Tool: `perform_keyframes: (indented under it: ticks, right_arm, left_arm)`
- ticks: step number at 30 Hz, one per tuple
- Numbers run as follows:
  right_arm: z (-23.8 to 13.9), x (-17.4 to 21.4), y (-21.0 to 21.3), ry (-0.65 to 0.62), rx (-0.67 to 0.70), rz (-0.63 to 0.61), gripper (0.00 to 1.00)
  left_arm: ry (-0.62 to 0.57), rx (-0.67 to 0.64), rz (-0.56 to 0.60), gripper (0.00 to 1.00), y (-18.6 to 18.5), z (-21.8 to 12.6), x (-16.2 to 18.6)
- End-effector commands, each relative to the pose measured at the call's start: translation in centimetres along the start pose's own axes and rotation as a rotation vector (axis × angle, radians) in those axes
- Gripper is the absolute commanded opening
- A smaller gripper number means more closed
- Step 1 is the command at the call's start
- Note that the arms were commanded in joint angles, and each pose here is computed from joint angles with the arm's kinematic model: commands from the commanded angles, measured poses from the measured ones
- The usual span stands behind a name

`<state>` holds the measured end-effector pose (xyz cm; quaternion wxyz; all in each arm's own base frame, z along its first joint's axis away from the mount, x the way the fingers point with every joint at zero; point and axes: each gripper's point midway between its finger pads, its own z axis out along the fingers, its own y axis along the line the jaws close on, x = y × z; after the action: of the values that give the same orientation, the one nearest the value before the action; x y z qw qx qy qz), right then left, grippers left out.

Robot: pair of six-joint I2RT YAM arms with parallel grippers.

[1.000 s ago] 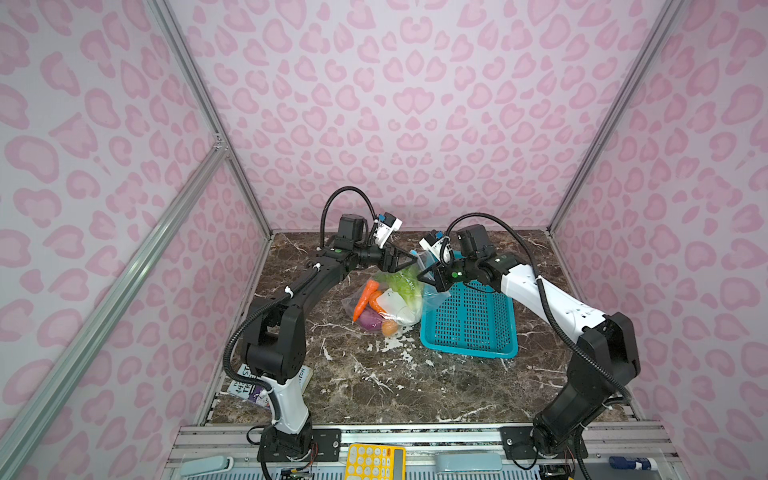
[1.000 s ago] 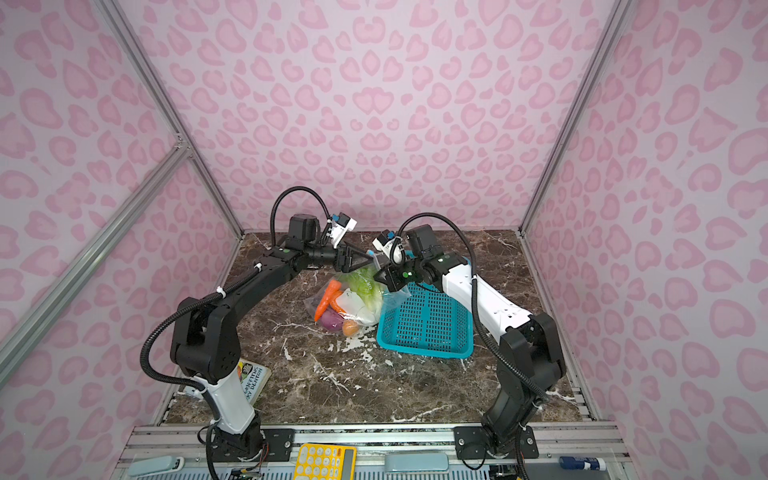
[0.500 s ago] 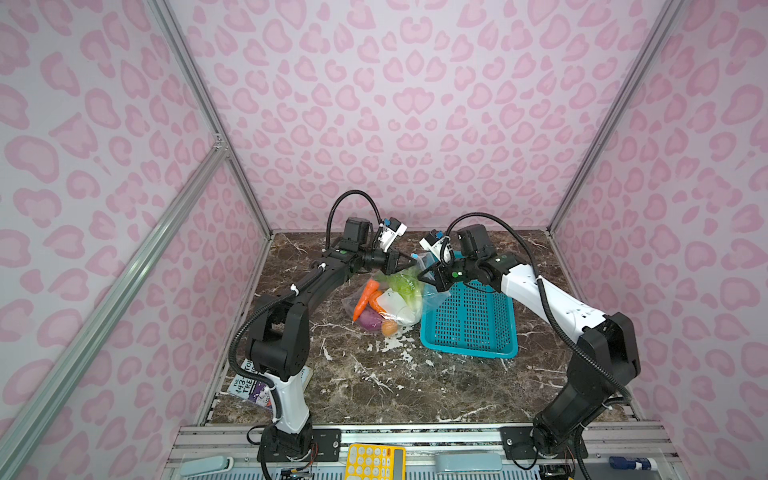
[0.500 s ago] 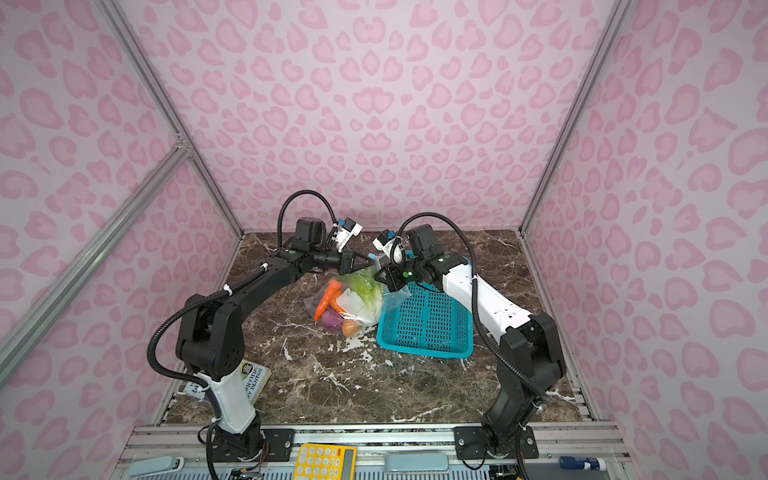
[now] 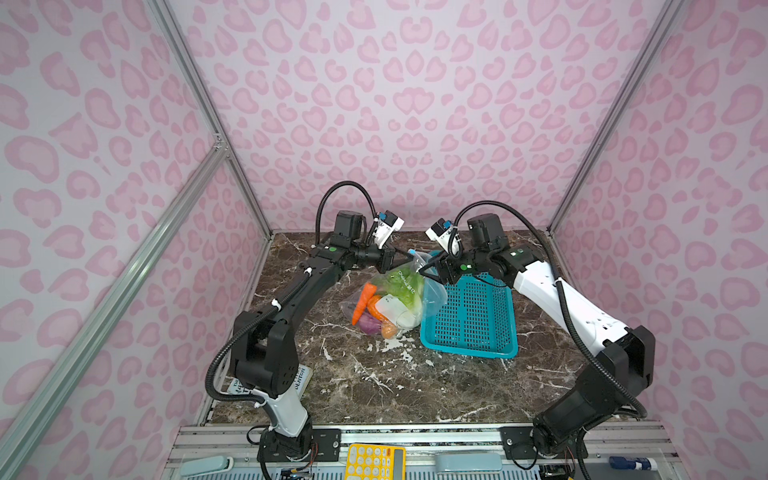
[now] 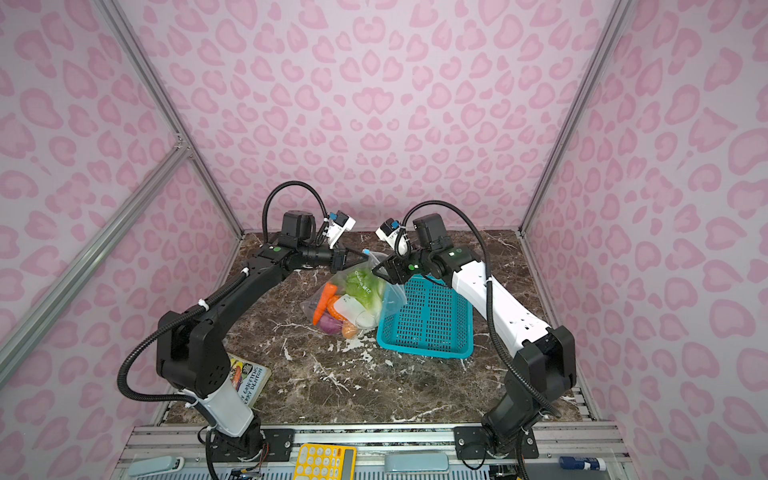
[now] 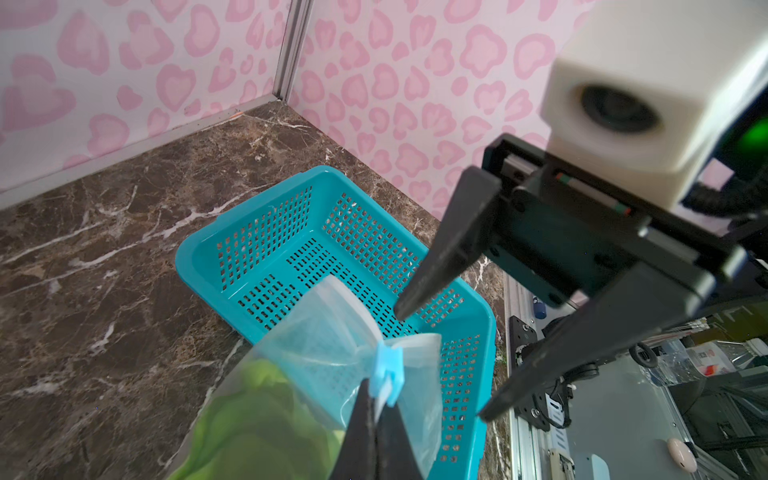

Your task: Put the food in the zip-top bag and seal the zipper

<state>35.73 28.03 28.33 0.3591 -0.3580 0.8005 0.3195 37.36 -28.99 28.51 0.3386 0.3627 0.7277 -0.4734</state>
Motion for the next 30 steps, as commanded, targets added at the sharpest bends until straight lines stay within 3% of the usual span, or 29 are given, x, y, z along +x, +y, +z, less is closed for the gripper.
perform_keyframes:
  ticks: [1, 7, 13, 19, 30]
  right_arm:
    - [-1.2, -0.3, 0.3, -0.001, 0.017, -0.048, 0.59]
    - [-3.6, -3.4, 3.2, -0.104, -0.029, -0.145, 0.55]
    - [-3.5, -5.4, 7.1, -0.141, -0.11, -0.254, 0.54]
    - [-1.5, -6.2, 9.0, -0.114, -0.156, -0.296, 0.51]
    - [1.0, -4.5, 8.5, -0.028, -0.166, -0.294, 0.36]
  left_arm:
    - [0.004, 0.018, 0.043, 0.04, -2.0, -1.2, -0.4]
    - [0.009, 0.014, 0.073, 0.04, -4.9, -3.2, -0.3]
    - [0.015, 0.011, 0.096, 0.04, -6.7, -4.5, 0.9]
    - [0.02, 0.011, 0.101, 0.04, -6.9, -4.6, 1.8]
    - [0.009, 0.007, 0.115, 0.04, -7.3, -4.9, 1.8]
